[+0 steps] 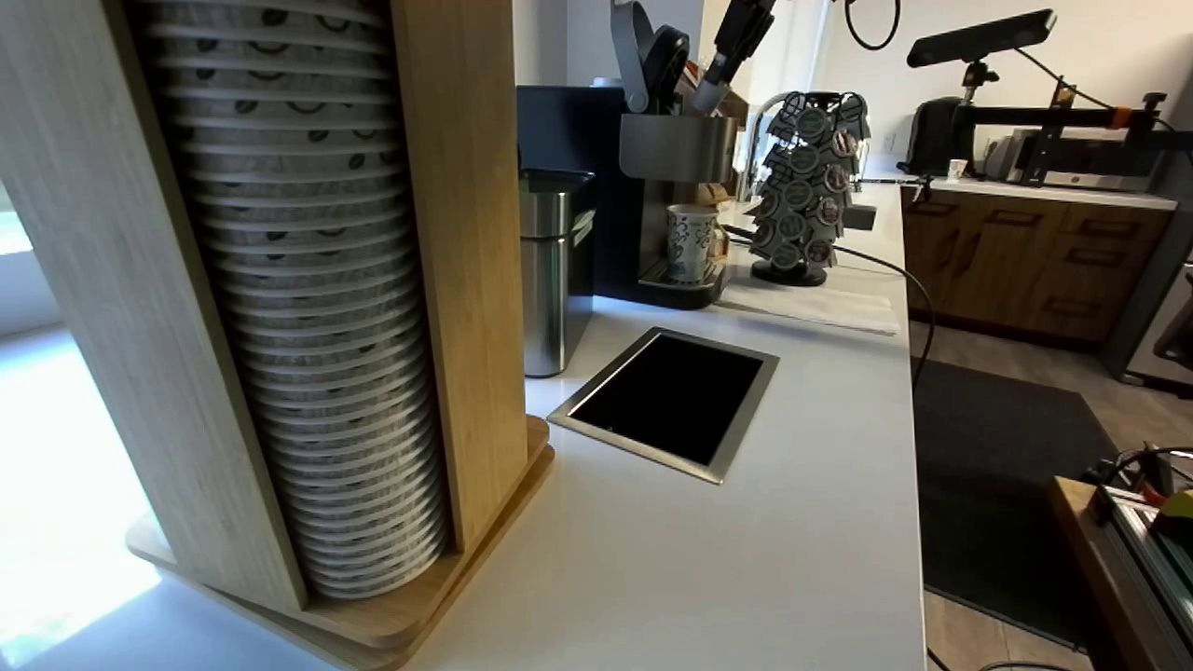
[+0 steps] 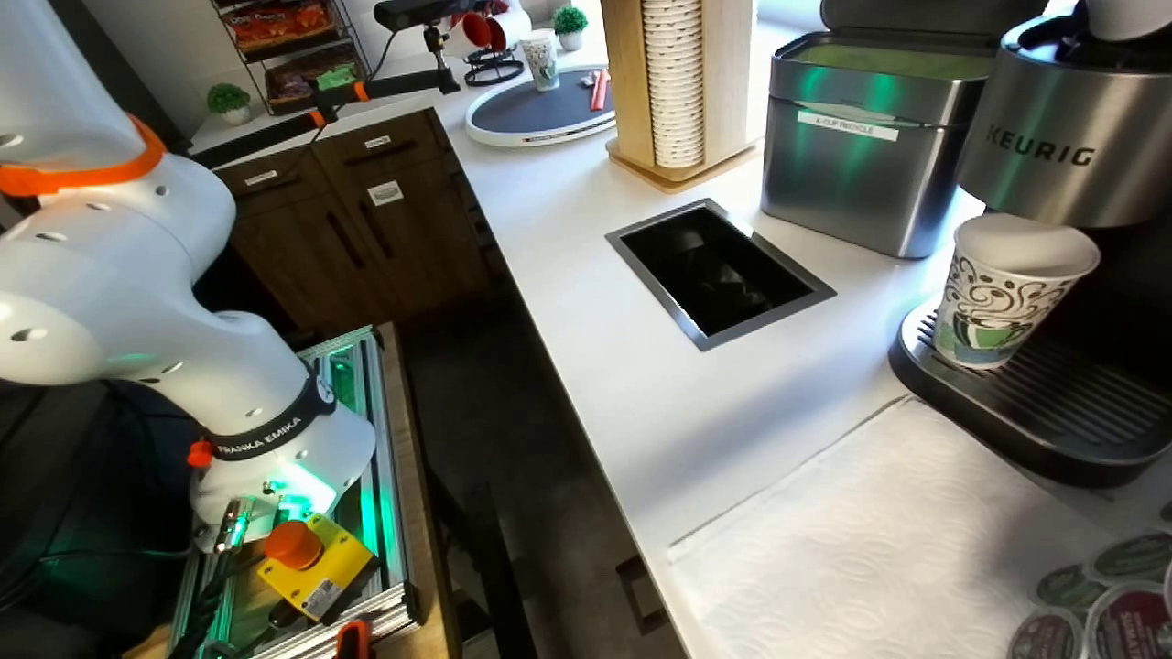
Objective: Remove one coffee pod from the stand on the right and place it in the coffeemaker chamber.
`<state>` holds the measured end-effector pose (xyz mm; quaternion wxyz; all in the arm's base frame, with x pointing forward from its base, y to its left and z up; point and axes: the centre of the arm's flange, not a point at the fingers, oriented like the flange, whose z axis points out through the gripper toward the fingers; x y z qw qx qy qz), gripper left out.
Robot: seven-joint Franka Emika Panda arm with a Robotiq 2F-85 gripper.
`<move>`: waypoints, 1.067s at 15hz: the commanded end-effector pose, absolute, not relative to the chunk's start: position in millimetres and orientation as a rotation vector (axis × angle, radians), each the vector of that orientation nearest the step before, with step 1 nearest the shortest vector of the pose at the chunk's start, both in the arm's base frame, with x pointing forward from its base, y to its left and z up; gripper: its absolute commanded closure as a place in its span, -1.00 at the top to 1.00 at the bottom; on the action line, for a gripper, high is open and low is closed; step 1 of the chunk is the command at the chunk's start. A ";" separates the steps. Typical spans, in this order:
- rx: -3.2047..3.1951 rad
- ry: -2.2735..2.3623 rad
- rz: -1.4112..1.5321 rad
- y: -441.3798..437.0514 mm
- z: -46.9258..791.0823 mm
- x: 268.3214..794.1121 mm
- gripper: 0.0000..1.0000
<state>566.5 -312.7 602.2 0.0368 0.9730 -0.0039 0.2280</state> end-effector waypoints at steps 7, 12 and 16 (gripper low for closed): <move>3.021 -0.002 0.658 -318.3 594.2 574.1 -0.43; 3.027 0.000 0.635 -318.6 588.5 575.5 -0.43; 3.027 0.000 0.628 -318.6 587.7 576.4 -0.43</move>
